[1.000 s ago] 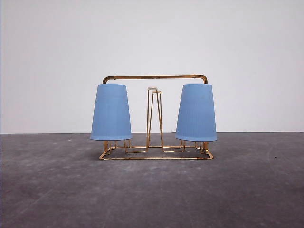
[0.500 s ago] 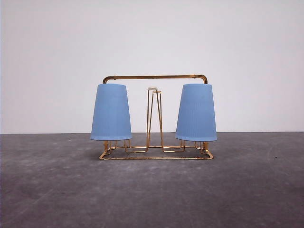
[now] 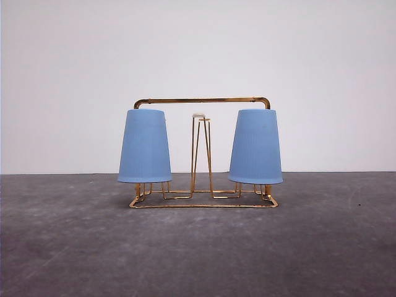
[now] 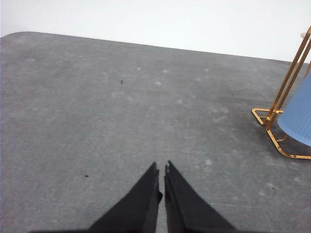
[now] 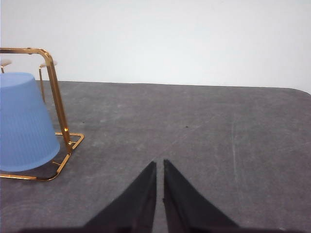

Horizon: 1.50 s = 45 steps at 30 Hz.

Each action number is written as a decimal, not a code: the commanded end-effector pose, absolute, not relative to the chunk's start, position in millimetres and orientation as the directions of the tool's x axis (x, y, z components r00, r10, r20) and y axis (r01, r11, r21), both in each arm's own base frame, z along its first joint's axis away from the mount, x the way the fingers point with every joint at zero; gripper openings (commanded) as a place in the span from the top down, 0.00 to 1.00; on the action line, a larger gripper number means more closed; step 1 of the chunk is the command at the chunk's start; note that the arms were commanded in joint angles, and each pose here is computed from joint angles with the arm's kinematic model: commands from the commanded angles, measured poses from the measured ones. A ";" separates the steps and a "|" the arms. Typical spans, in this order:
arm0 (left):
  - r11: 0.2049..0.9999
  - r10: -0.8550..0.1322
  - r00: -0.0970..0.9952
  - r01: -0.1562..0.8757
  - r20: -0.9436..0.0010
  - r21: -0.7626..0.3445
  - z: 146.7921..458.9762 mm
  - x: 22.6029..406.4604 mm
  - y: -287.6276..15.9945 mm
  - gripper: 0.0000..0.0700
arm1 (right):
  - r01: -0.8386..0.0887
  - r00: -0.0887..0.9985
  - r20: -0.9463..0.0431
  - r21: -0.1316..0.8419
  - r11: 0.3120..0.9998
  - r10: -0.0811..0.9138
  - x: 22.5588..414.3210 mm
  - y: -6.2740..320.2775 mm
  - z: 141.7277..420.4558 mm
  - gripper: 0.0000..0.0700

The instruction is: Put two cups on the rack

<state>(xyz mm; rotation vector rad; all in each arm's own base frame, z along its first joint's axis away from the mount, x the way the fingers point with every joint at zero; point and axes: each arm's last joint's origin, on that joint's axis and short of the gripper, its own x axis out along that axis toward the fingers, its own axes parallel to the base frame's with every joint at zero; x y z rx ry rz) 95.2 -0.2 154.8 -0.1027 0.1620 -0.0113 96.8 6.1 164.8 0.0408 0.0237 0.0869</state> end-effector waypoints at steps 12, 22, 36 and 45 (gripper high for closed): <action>0.994 -0.019 0.984 0.000 -0.178 -0.108 150.1 95.7 -0.2 1.00 | -0.090 0.996 -0.014 0.036 0.995 0.090 97.0 6.3 165.2 0.97; 0.994 -0.019 0.984 0.000 -0.178 -0.108 150.1 95.7 -0.2 1.00 | -0.090 0.996 -0.014 0.036 0.995 0.090 97.0 6.3 165.2 0.97; 0.994 -0.019 0.984 0.000 -0.178 -0.108 150.1 95.7 -0.2 1.00 | -0.090 0.996 -0.014 0.036 0.995 0.090 97.0 6.3 165.2 0.97; 0.994 -0.019 0.984 0.000 -0.178 -0.108 150.1 95.7 -0.2 1.00 | -0.090 0.996 -0.014 0.036 0.995 0.090 97.0 6.3 165.2 0.97</action>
